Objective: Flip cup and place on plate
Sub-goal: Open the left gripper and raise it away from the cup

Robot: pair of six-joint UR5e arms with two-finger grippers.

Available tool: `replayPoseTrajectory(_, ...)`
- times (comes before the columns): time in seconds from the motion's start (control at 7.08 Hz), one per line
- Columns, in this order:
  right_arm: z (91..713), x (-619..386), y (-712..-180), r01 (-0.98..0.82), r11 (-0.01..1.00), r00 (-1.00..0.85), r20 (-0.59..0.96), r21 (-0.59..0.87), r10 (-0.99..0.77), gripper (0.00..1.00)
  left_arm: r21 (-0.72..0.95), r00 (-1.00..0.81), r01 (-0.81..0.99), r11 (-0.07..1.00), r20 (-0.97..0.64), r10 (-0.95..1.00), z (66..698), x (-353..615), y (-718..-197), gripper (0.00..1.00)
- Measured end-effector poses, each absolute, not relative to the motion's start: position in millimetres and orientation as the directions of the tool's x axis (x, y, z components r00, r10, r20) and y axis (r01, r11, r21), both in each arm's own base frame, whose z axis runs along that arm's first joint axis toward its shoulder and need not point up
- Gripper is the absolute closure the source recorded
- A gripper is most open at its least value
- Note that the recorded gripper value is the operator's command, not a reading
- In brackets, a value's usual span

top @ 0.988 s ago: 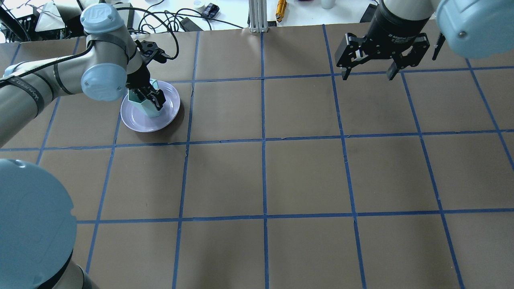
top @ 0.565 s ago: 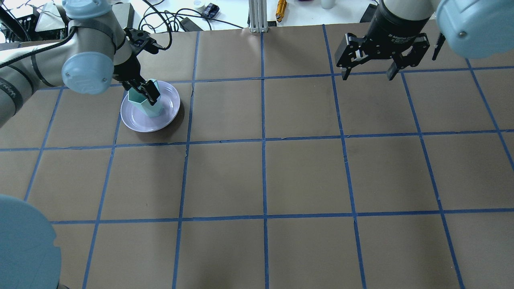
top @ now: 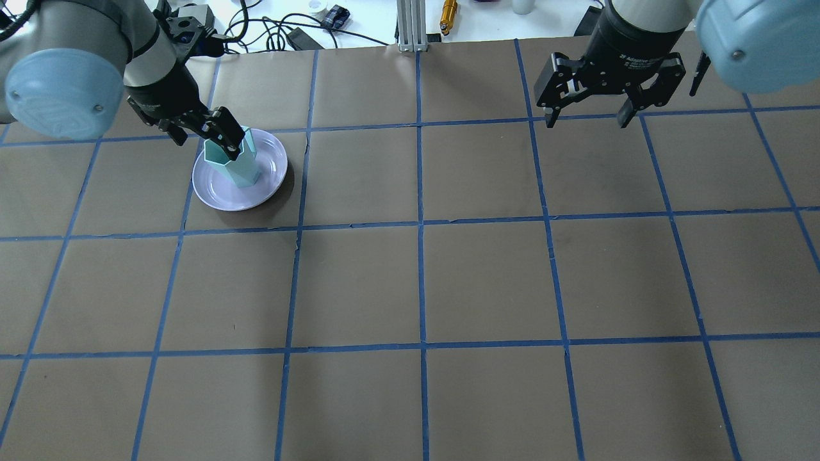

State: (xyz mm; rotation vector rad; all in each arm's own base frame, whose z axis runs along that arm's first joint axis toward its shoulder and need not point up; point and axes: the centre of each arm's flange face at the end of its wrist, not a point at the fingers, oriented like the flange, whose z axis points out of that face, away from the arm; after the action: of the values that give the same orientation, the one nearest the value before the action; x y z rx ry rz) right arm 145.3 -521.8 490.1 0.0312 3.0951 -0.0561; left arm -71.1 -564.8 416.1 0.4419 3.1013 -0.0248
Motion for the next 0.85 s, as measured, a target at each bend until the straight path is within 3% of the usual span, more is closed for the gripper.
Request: replayPoseTrajectory(0.85,490,145,-522,0.021,0.999,-0.999,-0.047,-0.035,0.020,0.00,-0.052,-0.999,-0.046,0.998,0.014,-0.045,492,-140,-499,0.00)
